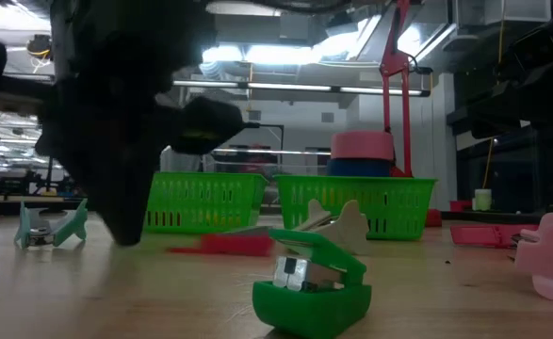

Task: Pick and place Stapler, Stapler remover, tape
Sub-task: Put the bottom red stapler into the left green bin

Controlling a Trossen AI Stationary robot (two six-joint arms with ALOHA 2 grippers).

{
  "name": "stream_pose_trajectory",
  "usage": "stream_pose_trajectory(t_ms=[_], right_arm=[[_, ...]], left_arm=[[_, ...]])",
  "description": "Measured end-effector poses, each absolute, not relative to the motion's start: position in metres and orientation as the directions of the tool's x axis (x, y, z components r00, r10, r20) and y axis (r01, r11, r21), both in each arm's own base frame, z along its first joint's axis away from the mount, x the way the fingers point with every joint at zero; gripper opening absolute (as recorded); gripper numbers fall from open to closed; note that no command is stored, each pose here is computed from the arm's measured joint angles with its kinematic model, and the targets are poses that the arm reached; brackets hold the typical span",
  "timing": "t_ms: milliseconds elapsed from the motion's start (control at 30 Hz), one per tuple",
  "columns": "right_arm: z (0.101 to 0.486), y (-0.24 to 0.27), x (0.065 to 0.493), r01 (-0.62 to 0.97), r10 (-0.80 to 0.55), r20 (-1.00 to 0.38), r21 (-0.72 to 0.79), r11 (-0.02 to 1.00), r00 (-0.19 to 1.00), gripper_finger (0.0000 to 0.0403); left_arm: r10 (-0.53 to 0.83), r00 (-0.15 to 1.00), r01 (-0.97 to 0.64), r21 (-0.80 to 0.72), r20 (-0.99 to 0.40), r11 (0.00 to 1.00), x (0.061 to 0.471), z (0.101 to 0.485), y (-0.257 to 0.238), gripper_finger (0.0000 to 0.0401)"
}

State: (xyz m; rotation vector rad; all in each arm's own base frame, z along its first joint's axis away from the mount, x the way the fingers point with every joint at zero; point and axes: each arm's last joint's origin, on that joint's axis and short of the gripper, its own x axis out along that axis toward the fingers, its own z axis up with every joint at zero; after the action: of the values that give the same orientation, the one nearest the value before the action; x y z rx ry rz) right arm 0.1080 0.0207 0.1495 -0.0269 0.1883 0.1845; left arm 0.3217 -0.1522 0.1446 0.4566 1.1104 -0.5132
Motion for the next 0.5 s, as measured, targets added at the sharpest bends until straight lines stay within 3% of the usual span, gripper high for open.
stream_pose_trajectory(t_ms=[500], right_arm=[[0.1496,0.0207,0.1080,-0.185,0.180,-0.188,-0.009,0.983,0.965,0.0072]], left_arm=[[-0.121,0.400,0.500,0.105,-0.908,0.860,0.3267,0.1473,-0.1477,0.0013]])
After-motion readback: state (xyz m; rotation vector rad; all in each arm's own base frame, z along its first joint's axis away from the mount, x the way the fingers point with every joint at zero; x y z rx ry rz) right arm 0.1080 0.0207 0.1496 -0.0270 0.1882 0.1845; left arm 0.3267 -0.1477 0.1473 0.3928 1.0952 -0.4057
